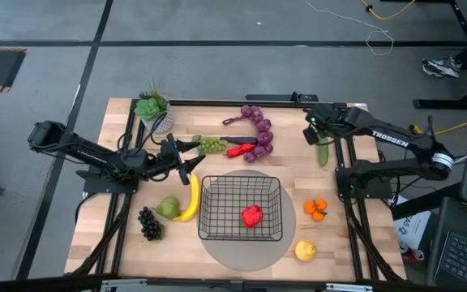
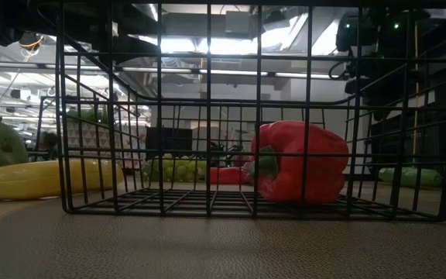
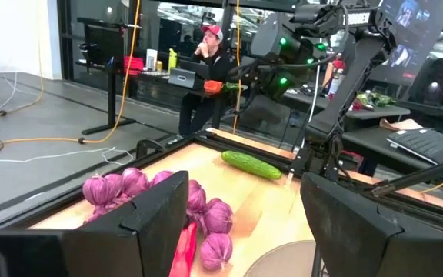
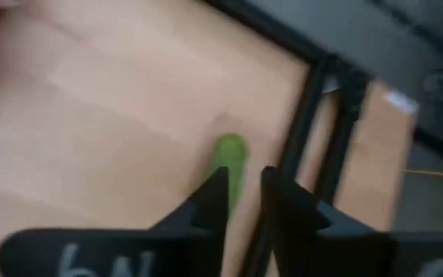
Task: Build produce basket
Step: Put the green cucumber into the wire basket
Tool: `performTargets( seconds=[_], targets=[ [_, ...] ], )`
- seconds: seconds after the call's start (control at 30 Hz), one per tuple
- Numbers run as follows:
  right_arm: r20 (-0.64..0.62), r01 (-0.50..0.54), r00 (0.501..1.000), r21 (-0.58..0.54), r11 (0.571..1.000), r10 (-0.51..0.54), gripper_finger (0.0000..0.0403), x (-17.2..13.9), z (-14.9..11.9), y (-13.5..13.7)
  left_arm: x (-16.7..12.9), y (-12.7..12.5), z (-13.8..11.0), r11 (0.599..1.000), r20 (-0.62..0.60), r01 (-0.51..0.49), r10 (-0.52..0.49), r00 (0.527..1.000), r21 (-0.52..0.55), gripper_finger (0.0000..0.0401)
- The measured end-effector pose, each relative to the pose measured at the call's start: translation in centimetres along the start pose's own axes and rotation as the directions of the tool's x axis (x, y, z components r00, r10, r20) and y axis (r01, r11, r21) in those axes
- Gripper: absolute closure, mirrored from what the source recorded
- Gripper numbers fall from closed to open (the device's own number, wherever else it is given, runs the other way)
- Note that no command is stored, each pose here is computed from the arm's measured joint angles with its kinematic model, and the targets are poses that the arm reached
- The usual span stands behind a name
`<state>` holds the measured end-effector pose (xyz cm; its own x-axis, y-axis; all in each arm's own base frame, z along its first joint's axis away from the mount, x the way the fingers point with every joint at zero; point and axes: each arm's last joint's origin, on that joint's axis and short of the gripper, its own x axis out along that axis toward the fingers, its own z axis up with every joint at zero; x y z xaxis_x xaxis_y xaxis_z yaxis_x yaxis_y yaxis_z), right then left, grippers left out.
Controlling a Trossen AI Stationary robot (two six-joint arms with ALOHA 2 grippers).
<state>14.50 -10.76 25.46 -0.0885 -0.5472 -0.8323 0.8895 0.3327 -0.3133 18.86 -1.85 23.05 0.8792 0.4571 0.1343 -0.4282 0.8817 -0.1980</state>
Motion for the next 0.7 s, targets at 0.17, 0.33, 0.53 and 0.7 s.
performTargets(
  seconds=[0.17,0.33,0.53,0.7],
  targets=[
    [0.019,0.083,0.996,0.032,0.996,-0.083,0.0254,0.5,0.26,0.21,0.0,0.0,0.0,1.0,0.0,0.0,0.0,1.0,0.0,0.0154],
    [0.007,0.09,0.996,0.024,0.996,-0.09,0.0224,0.79,0.33,0.45,0.0,0.0,0.0,1.0,0.0,0.0,0.0,1.0,-0.002,0.0154],
    [0.005,0.091,0.996,0.009,0.996,-0.091,0.0219,0.85,0.34,0.51,0.0,0.0,0.0,1.0,0.0,0.0,0.0,1.0,-0.007,0.0154],
    [-0.05,0.031,0.998,0.069,0.997,-0.027,0.0219,1.04,0.3,0.39,-0.01,-0.01,0.0,1.0,0.0,0.001,-0.001,1.0,-0.008,0.0154]
  ],
)
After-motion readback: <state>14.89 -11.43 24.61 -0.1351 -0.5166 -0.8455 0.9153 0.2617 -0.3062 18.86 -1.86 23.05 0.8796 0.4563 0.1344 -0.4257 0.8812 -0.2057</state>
